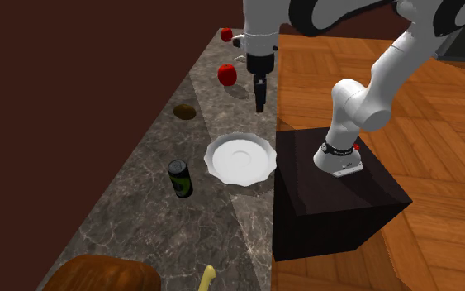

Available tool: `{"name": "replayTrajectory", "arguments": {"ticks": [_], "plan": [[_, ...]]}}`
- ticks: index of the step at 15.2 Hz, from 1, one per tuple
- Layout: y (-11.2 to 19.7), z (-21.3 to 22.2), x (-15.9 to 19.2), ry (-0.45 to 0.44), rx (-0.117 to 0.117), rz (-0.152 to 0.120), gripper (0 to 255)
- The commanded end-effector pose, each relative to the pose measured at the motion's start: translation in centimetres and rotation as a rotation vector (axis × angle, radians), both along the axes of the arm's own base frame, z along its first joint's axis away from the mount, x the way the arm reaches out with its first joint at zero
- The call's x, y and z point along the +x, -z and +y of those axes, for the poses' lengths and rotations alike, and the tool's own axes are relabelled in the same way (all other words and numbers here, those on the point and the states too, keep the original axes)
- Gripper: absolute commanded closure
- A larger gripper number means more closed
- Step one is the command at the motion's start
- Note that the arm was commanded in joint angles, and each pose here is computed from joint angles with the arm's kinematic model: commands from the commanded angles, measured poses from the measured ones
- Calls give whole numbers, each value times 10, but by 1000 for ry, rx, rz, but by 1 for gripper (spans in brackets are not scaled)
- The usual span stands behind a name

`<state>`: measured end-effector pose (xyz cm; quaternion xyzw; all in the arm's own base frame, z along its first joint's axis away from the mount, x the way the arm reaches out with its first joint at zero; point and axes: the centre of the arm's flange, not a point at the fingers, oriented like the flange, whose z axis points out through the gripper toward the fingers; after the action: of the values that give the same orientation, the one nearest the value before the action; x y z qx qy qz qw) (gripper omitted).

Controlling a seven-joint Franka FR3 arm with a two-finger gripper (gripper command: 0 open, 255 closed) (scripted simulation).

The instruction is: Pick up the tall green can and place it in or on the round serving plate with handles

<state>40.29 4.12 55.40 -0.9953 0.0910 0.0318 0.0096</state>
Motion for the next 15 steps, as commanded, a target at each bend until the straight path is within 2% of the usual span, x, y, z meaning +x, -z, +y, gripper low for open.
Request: {"name": "replayTrajectory", "arguments": {"ticks": [1, 15], "plan": [[10, 9, 23, 7, -3, -6, 0], [77, 82, 175, 56, -24, -42, 0]]}}
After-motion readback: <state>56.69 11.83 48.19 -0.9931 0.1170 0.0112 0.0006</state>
